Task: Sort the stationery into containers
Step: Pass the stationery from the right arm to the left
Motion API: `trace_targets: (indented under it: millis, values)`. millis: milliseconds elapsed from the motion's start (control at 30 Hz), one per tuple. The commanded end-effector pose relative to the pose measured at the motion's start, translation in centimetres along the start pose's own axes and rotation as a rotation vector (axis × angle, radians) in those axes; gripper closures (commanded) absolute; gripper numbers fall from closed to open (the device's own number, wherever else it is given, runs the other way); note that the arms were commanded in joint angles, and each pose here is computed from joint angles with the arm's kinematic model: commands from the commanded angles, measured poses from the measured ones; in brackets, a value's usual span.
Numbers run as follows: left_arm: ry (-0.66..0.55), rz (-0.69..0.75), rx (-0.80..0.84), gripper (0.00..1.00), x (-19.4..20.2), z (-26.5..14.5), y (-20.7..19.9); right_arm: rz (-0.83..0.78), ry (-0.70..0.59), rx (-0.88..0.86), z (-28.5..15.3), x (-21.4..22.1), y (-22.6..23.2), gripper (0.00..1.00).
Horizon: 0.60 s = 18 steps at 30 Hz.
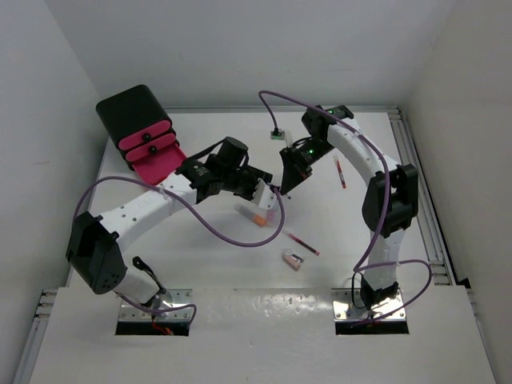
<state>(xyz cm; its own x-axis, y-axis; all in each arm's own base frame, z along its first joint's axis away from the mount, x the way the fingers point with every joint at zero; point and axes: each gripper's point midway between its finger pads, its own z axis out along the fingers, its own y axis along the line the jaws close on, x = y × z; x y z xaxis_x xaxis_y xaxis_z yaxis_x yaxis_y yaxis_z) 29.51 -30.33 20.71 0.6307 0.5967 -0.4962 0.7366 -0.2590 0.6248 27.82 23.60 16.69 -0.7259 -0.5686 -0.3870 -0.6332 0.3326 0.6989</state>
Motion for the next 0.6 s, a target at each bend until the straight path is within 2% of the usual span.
trace_targets:
  millis: [0, 400, 467, 500, 533, 567]
  values:
    - [-0.045, 0.055, -0.027, 0.57, -1.7, -0.2, 1.5, -0.018, -0.009, -0.053, -0.4, -0.6, 2.4, 1.0]
    - [-0.036, 0.057, -0.002, 0.76, -1.5, 0.8, 0.8, -0.033, 0.007, -0.088, 0.0, -0.7, 3.6, 1.0]
    - [-0.035, 0.055, 0.002, 0.83, -1.4, 0.9, 0.7, -0.032, 0.004, -0.09, 0.0, -0.7, 3.7, 1.0]
    - [-0.033, 0.051, 0.001, 0.89, -1.3, 0.8, 0.8, -0.031, 0.005, -0.087, -0.1, -0.7, 3.8, 1.0]
    - [-0.03, 0.043, 0.002, 0.9, -1.2, 0.8, 0.7, -0.025, 0.003, -0.084, -0.2, -0.6, 3.7, 0.77]
    - [-0.029, 0.036, -0.003, 0.93, -1.2, 0.6, 0.8, -0.008, -0.008, -0.08, -0.7, -0.5, 3.4, 0.65]
